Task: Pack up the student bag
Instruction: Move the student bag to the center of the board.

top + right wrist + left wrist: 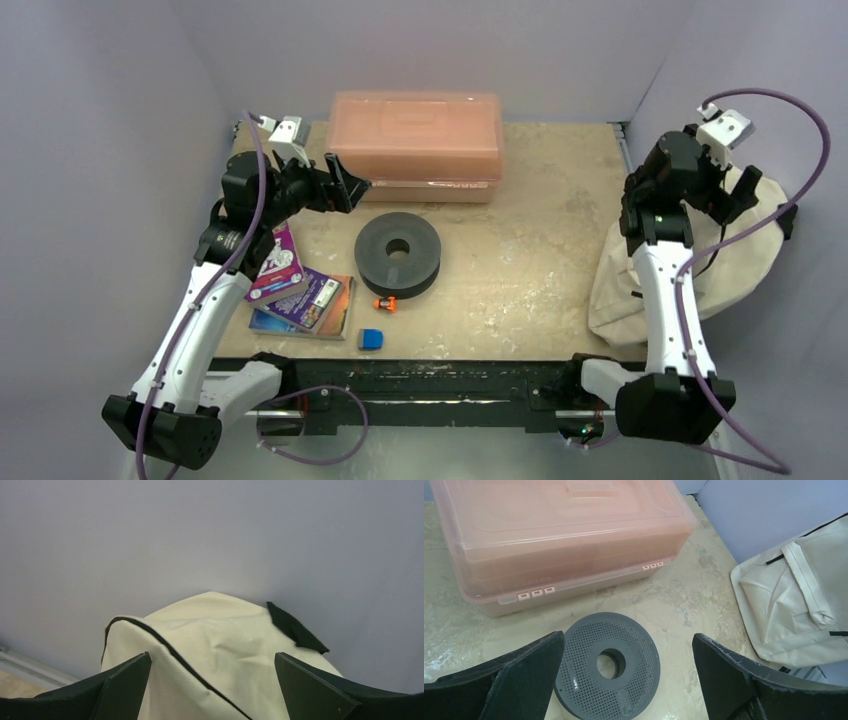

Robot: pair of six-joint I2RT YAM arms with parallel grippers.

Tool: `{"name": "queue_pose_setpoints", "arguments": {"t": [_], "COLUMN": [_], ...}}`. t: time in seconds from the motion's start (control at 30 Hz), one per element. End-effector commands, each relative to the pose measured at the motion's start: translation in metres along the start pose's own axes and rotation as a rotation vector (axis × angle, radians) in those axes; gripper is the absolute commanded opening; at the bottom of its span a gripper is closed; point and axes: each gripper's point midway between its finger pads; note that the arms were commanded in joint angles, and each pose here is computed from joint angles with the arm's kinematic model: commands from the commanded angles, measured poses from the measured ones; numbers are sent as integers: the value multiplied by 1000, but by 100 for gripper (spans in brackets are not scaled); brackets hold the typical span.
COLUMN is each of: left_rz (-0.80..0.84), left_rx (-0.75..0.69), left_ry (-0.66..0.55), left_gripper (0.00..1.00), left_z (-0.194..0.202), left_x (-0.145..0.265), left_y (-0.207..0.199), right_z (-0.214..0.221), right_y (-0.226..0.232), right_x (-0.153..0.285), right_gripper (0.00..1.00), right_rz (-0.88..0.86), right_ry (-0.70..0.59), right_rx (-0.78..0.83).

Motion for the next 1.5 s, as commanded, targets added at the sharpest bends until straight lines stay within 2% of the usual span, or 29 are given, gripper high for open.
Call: {"name": "queue_pose_setpoints", "arguments": {"t": [0.0, 0.03, 0.07, 0.13, 0.17, 0.27, 0.43, 0.53, 0.6, 0.77, 0.83, 0.93, 1.1, 1.23, 1.37, 1.47], "left_rz": [44, 43, 45, 45, 46, 48, 47, 49, 56, 88, 112, 156, 258, 402, 517, 556], "left_rx": [-52, -53, -56, -55, -55, -57, -60, -61, -60, -29, -16, 8, 65, 120, 59, 48], "left_ry": [-84, -85, -87, -87, -88, -93, -89, -88, -81, -61, -44, -12, 28, 72, 118, 104], "left_gripper": [100, 100, 100, 100, 100, 100, 100, 100, 100, 100, 100, 100, 100, 100, 100, 100], "left_z": [-29, -29, -29, -29, -29, -31, -31, -31, -31, -27, -24, -19, -12, -1, 22, 38], "left_x": [10, 11, 12, 13, 14, 16, 20, 22, 22, 18, 14, 7, -6, -15, -14, -20], "left_y": [-19, -20, -21, -21, -21, -23, -24, -25, -26, -31, -34, -39, -54, -86, -136, -165], "right_z": [23, 25, 26, 29, 31, 31, 27, 18, 11, -20, -31, -38, -39, -30, -20, -28], "right_y": [17, 19, 21, 22, 23, 28, 88, 138, 155, 146, 144, 149, 138, 149, 157, 152], "right_x": [-14, -15, -15, -14, -14, -13, 28, 83, 112, 125, 126, 139, 146, 187, 236, 265], "right_gripper": [97, 91, 72, 26, 15, 0, 0, 0, 0, 0, 0, 0, 0, 0, 0, 0], "right_rz": [6, 0, -9, -14, -17, -27, -305, -645, -815, -853, -861, -912, -899, -1112, -1359, -1521], "right_ry": [60, 65, 68, 71, 74, 89, 143, 245, 321, 346, 329, 395, 464, 568, 709, 764], "right_rx": [14, 17, 18, 9, 5, 8, -22, -123, -208, -417, -461, -523, -584, -599, -541, -551]}}
Point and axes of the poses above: each gripper's point midway between its finger pads, its own x axis back along the fingers, its own y axis along the line the jaws close on, z = x × y, and after that the axes turned 7 degrees about -x, right-handed
